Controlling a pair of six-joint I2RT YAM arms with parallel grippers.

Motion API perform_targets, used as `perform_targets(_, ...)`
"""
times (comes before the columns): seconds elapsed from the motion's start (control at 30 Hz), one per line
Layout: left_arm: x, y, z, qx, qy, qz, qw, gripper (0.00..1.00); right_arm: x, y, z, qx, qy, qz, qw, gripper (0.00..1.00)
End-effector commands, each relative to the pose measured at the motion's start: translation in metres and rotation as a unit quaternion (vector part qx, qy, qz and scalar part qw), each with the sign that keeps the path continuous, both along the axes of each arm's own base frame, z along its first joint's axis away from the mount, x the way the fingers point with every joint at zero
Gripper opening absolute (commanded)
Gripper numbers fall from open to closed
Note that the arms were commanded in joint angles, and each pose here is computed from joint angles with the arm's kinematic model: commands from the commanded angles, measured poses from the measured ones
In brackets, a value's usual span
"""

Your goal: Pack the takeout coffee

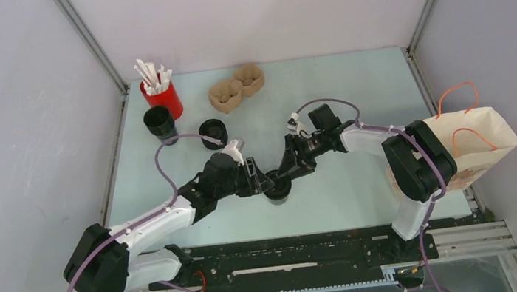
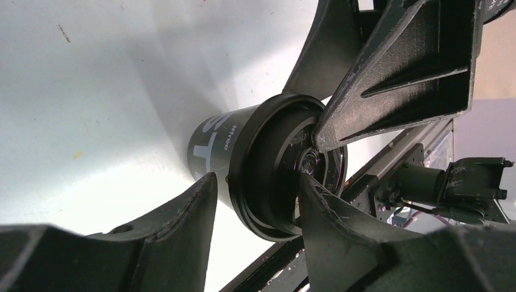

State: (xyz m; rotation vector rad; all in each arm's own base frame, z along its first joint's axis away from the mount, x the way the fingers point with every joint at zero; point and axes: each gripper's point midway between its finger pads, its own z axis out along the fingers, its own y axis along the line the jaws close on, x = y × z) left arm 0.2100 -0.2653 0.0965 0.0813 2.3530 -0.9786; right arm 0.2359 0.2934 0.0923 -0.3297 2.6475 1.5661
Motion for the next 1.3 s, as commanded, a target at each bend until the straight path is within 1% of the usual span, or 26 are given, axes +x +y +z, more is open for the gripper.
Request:
perform_targets(0.0, -0.02, 0.034, -0.054, 0.112, 0.056, -0.002, 0.992, 0.54, 0.009, 0.003, -0.007, -0.003, -0.002, -0.003, 1.0, 0.67)
perform_targets(0.1, -0.025, 0.037, -0.064, 0.121, 0.07, 0.0, 0.99, 0.52, 0.012, 0.001, -0.023, -0.018, 0.02, -0.017, 1.0, 0.6)
perform_targets(0.13, -0.027, 0.04, -0.069, 0.126, 0.075, 0.002, 0.989, 0.51, 0.013, -0.002, -0.032, -0.033, 0.027, -0.025, 0.999, 0.57)
perform_targets(0.17, -0.029, 0.042, -0.074, 0.129, 0.08, 0.004, 0.988, 0.51, 0.012, -0.004, -0.039, -0.046, 0.033, -0.031, 0.998, 0.55)
perform_targets(0.3, -0.044, 0.055, -0.099, 0.142, 0.102, 0.013, 0.984, 0.49, 0.001, -0.014, -0.065, -0.062, 0.06, -0.058, 0.995, 0.55)
perform_targets(0.4, -0.052, 0.061, -0.109, 0.15, 0.11, 0.013, 0.982, 0.48, -0.01, -0.019, -0.08, -0.081, 0.072, -0.063, 0.992, 0.55)
perform_targets(0.47, -0.053, 0.059, -0.108, 0.146, 0.109, 0.008, 0.983, 0.48, -0.012, -0.017, -0.077, -0.081, 0.065, -0.059, 0.993, 0.55)
perform_targets(0.57, -0.05, 0.053, -0.097, 0.135, 0.097, 0.002, 0.986, 0.47, -0.003, -0.01, -0.05, -0.061, 0.033, -0.055, 0.996, 0.57)
perform_targets(0.63, -0.047, 0.048, -0.086, 0.126, 0.088, -0.002, 0.988, 0.48, 0.004, -0.007, -0.029, -0.051, 0.013, -0.054, 0.997, 0.6)
perform_targets(0.67, -0.045, 0.045, -0.081, 0.12, 0.084, -0.004, 0.989, 0.49, 0.007, -0.006, -0.019, -0.045, 0.004, -0.054, 0.998, 0.63)
perform_targets(0.77, -0.037, 0.037, -0.06, 0.1, 0.065, -0.006, 0.993, 0.53, 0.009, -0.01, 0.001, -0.039, -0.014, -0.055, 0.998, 0.75)
perform_targets(0.87, -0.028, 0.028, -0.04, 0.086, 0.047, -0.008, 0.995, 0.6, 0.005, -0.018, 0.013, -0.044, -0.027, -0.059, 0.997, 0.87)
perform_targets(0.9, -0.026, 0.025, -0.035, 0.082, 0.043, -0.01, 0.996, 0.62, 0.004, -0.02, 0.017, -0.046, -0.03, -0.059, 0.997, 0.88)
perform_targets(1.1, -0.012, 0.015, -0.012, 0.079, 0.022, -0.016, 0.996, 0.76, -0.005, -0.028, 0.038, -0.039, -0.049, -0.063, 0.996, 0.92)
perform_targets(1.2, -0.006, 0.014, 0.003, 0.072, 0.009, -0.012, 0.997, 0.84, -0.012, -0.031, 0.043, -0.03, -0.048, -0.066, 0.996, 0.92)
perform_targets(1.27, -0.002, 0.016, 0.014, 0.065, 0.0, -0.007, 0.998, 0.88, -0.018, -0.033, 0.041, -0.028, -0.041, -0.067, 0.996, 0.91)
